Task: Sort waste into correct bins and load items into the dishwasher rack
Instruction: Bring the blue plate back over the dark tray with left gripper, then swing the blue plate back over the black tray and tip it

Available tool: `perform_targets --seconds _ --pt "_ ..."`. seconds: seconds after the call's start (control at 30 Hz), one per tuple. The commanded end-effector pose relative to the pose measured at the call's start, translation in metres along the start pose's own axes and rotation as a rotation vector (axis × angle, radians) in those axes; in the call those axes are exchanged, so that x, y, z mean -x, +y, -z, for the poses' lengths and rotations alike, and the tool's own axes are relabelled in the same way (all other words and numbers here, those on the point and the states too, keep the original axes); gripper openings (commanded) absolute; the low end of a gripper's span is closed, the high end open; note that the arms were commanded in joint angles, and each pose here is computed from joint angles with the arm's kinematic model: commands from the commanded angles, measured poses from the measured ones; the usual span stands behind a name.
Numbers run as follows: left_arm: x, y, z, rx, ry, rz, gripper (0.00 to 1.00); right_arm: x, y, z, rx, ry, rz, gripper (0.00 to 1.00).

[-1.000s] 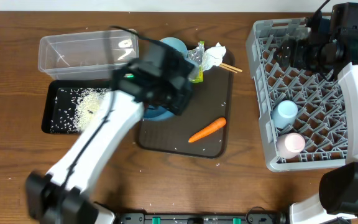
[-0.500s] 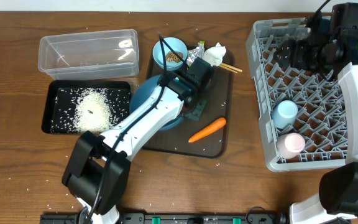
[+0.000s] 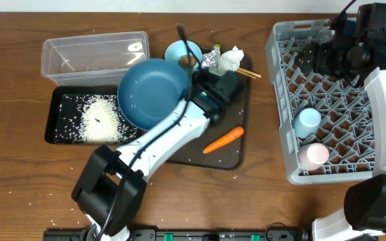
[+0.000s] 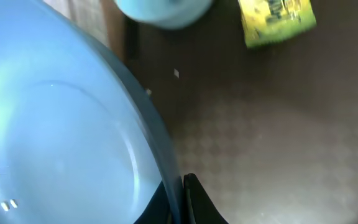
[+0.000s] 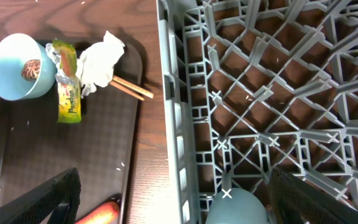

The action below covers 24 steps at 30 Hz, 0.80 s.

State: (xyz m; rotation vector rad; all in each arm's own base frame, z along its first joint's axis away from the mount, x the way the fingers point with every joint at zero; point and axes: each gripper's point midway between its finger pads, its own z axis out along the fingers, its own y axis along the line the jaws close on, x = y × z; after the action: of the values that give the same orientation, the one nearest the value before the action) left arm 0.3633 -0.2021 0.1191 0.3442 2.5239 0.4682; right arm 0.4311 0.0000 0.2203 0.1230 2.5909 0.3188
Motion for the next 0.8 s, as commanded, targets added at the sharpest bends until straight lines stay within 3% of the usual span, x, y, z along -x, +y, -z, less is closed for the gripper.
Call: perform_targets --seconds 0.0,0.43,0.53,0.77 --pt "0.023 0.023 0.017 0.148 -0.127 0.043 0.06 0.004 0.0 0.001 0.003 -0.009 0.012 0.89" --pt "0.037 0.042 0.037 0.095 -0.177 0.162 0.06 0.001 0.0 0.001 0.001 0.004 0.017 0.89" --pt "0.046 0.068 0.063 0.001 -0.211 0.259 0.06 0.001 -0.002 0.001 -0.008 0.006 0.016 0.89" --pt "0.058 0.174 0.126 -0.273 -0.345 0.549 0.06 0.001 -0.002 0.001 -0.009 0.004 0.016 0.89"
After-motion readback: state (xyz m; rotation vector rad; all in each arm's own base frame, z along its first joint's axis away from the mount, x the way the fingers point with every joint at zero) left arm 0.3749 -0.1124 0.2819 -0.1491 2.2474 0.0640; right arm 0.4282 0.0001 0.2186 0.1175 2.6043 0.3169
